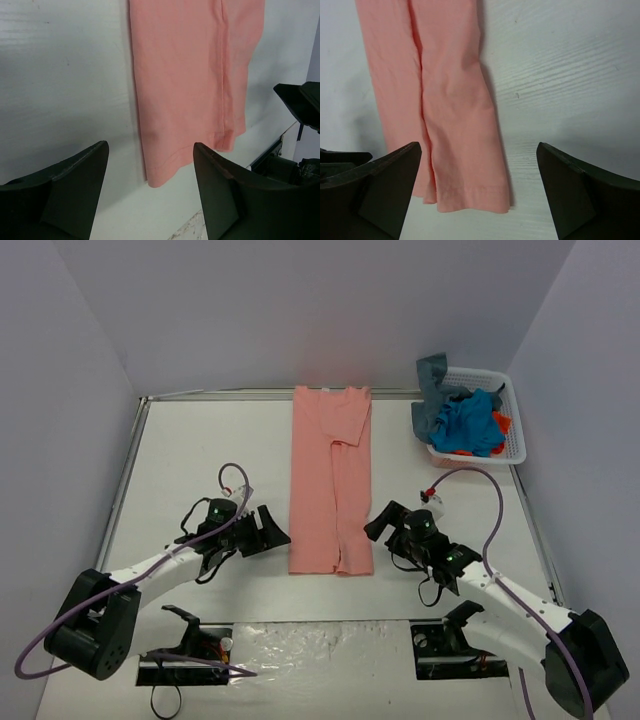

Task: Fold and stack the t-shirts
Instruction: Grab the bottom of the folded rectangular tshirt with both arms

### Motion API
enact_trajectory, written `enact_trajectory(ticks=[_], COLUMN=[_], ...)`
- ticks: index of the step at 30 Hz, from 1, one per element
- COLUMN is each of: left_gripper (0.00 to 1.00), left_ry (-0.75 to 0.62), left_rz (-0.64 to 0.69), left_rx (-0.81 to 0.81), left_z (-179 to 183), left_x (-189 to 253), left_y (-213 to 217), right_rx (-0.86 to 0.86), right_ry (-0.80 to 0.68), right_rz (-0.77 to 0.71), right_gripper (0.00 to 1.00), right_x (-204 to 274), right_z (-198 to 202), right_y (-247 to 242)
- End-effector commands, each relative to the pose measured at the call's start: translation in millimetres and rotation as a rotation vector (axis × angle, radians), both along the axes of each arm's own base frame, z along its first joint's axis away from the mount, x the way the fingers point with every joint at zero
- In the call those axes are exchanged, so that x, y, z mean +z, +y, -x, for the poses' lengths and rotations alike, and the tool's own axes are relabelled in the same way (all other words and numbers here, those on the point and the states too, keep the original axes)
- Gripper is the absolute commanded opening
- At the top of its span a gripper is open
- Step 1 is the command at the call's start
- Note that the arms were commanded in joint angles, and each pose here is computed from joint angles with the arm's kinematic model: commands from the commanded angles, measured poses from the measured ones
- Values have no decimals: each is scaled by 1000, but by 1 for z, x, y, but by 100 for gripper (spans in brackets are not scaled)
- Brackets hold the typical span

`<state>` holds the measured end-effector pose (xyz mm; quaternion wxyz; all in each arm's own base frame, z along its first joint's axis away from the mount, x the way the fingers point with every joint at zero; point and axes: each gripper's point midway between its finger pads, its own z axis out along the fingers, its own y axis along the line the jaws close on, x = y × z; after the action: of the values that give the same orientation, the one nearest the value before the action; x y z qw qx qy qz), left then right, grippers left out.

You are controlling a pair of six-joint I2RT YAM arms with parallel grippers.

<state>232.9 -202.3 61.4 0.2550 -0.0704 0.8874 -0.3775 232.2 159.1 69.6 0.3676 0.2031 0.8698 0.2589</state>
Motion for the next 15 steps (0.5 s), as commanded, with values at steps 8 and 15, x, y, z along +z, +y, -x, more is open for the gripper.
enact_trajectory(ticks=[8, 15], left_gripper=[63, 56], left_ry=[43, 68], left_rz=[-5, -24], left_rx=[-56, -68], left_z=[27, 40], left_x=[-6, -21], left_y=[-5, -7], right_rx=[-37, -7], right_ry=[130, 175], right_rz=[53, 5], right_gripper=[90, 85], right_x=[-30, -37], right_z=[18, 32], right_y=[-12, -5])
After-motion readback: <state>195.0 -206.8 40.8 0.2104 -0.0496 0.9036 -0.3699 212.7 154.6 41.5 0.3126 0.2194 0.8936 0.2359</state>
